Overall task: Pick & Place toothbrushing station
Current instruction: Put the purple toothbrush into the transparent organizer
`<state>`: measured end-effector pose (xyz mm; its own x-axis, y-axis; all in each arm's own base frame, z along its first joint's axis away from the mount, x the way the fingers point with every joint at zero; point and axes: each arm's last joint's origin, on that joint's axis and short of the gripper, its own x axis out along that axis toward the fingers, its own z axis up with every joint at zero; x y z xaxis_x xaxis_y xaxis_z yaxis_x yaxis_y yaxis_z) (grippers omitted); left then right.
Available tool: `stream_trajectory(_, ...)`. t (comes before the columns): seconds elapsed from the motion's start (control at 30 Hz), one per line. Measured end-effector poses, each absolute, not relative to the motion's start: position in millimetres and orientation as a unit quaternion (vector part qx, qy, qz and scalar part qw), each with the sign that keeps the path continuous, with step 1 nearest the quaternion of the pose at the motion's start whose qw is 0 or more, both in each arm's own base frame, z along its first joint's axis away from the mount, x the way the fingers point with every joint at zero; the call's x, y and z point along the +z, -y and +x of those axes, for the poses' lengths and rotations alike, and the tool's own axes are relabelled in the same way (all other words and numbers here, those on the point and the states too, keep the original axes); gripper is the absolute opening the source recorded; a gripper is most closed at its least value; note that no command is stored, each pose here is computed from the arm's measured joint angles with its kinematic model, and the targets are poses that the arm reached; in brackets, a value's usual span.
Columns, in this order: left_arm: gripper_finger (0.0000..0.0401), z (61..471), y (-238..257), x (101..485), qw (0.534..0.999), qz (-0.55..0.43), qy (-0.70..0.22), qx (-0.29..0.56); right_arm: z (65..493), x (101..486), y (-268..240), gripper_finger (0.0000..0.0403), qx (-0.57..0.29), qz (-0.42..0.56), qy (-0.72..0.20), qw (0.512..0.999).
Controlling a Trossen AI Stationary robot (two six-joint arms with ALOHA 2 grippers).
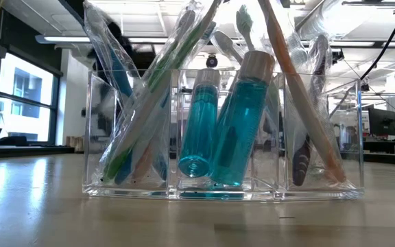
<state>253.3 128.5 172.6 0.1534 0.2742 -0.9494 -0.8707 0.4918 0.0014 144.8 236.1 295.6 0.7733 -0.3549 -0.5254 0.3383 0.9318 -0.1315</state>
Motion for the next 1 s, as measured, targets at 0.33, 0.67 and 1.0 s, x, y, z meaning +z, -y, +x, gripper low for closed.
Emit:
stream_trajectory(0.33, 0.0008, 254, -89, 233, 0.755, -0.257, -0.451, 0.399, 145, 296, -236, 0.0002, -0.184, -0.016, -0.282, 0.941)
stream_trajectory(0.67, 0.0008, 234, -32, 317, 0.841, -0.206, -0.327, 0.378, 143, 282, -233, 0.0002, -0.186, -0.049, -0.292, 0.937)
stream_trajectory(1.0, 0.0008, 217, 38, 359, 0.919, -0.178, -0.185, 0.298, 146, 280, -232, 0.0004, -0.198, -0.105, -0.191, 0.956)
